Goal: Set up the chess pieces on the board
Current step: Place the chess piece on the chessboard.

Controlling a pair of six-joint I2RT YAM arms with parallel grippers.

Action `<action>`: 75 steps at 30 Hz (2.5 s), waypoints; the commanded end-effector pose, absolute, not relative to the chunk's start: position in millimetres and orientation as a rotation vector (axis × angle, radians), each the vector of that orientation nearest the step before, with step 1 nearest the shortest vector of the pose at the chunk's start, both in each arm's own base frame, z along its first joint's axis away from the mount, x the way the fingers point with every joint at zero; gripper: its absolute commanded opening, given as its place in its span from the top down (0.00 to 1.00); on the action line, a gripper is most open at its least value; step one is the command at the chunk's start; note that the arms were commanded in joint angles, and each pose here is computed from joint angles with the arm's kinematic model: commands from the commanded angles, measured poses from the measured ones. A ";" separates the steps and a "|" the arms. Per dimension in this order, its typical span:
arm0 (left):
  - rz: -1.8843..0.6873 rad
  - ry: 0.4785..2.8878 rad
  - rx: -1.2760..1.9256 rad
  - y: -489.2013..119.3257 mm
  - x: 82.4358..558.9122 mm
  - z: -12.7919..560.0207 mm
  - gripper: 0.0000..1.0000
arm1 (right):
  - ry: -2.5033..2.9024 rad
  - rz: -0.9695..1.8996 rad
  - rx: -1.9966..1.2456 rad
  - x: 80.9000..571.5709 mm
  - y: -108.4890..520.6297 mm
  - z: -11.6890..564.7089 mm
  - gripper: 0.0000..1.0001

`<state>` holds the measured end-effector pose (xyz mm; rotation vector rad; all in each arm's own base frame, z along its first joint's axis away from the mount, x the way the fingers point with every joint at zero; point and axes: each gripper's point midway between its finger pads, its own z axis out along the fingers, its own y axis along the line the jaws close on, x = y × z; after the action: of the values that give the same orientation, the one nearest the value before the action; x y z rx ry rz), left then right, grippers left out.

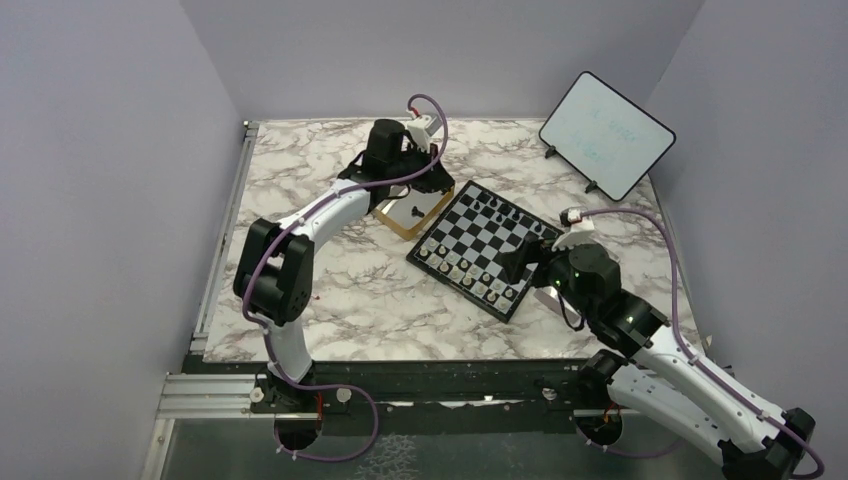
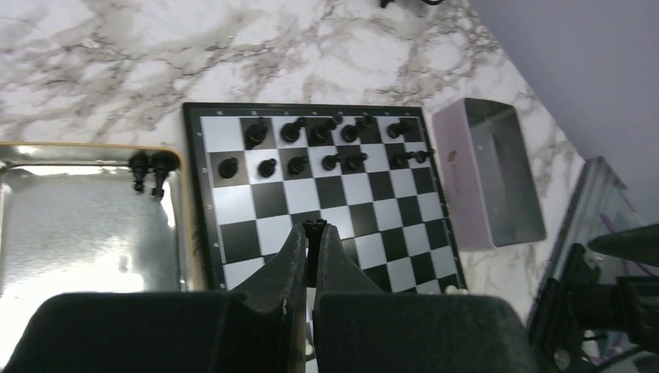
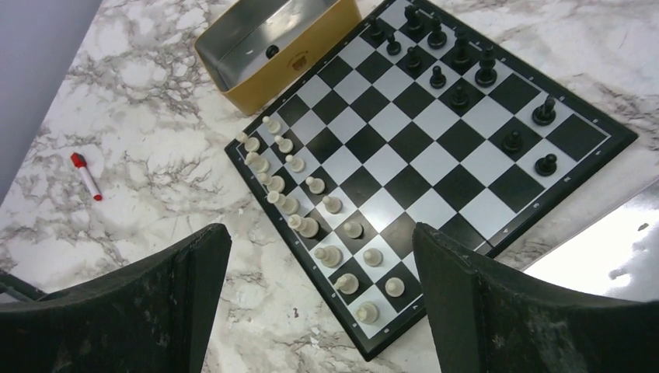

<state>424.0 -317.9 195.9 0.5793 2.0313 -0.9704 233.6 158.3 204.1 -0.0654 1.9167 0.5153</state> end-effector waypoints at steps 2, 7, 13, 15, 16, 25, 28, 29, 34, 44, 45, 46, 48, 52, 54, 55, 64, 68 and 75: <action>-1.258 1.733 0.595 -338.5 389.9 260.2 1.00 | 1.857 0.716 -0.061 228.1 184.9 220.3 0.14; -1.446 1.779 0.526 -354.7 344.0 273.0 1.00 | 1.756 0.872 -0.074 251.9 227.0 247.8 0.33; -1.537 1.805 0.521 -373.6 309.2 280.2 1.00 | 1.687 0.872 -0.155 276.0 252.9 263.0 0.38; -1.548 1.802 0.523 -377.7 302.3 283.6 1.00 | 1.681 0.861 -0.152 282.0 255.3 265.0 0.40; -1.549 1.800 0.528 -379.3 299.3 284.5 1.00 | 1.677 0.861 -0.142 283.7 255.1 266.6 0.40; -1.563 1.831 0.511 -380.9 291.4 276.9 0.99 | 1.613 0.812 -0.024 292.4 237.3 275.1 0.54; -1.566 1.837 0.512 -380.6 289.5 274.9 1.00 | 1.611 0.774 -0.002 295.8 230.9 274.3 0.60; -1.568 1.840 0.510 -380.4 288.8 274.4 1.00 | 1.610 0.759 0.004 296.9 228.5 273.7 0.61; -1.591 1.861 0.505 -381.1 284.9 270.7 0.98 | 1.584 0.675 0.055 304.0 213.0 271.4 0.65; -1.637 1.854 0.556 -376.2 267.2 275.9 0.89 | 1.510 0.595 -0.193 293.6 216.5 262.6 0.88; -1.644 1.855 0.560 -375.7 265.3 276.1 0.87 | 1.499 0.579 -0.231 291.4 216.2 261.5 0.90; -1.650 1.857 0.562 -375.1 263.2 276.4 0.85 | 1.488 0.567 -0.268 288.9 216.2 261.1 0.91; -1.655 1.858 0.563 -373.1 259.8 276.7 0.80 | 1.457 0.543 -0.364 282.9 218.4 261.1 0.92; -1.631 1.854 0.566 -368.2 256.4 275.5 0.62 | 1.424 0.510 -0.517 275.4 225.2 256.5 0.95; -1.597 1.868 0.568 -365.5 257.3 271.2 0.54 | 1.412 0.497 -0.572 273.6 228.2 253.2 0.96; -1.576 1.884 0.570 -364.0 257.8 269.0 0.51 | 1.409 0.487 -0.598 273.5 229.3 252.5 0.96; -1.344 2.043 0.577 -344.7 263.3 258.9 0.43 | 1.282 0.467 -0.948 254.2 253.1 239.5 0.97; -1.347 2.043 0.609 -344.0 259.5 269.9 0.40 | 1.196 0.456 -1.055 247.9 261.1 241.0 0.97; -1.331 2.098 0.615 -341.5 257.2 269.2 0.45 | 1.211 0.455 -1.096 252.2 267.5 234.5 0.98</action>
<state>261.2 -347.5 261.4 0.5908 2.0722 -1.3748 253.1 259.9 224.8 -1.0373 1.2688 0.4508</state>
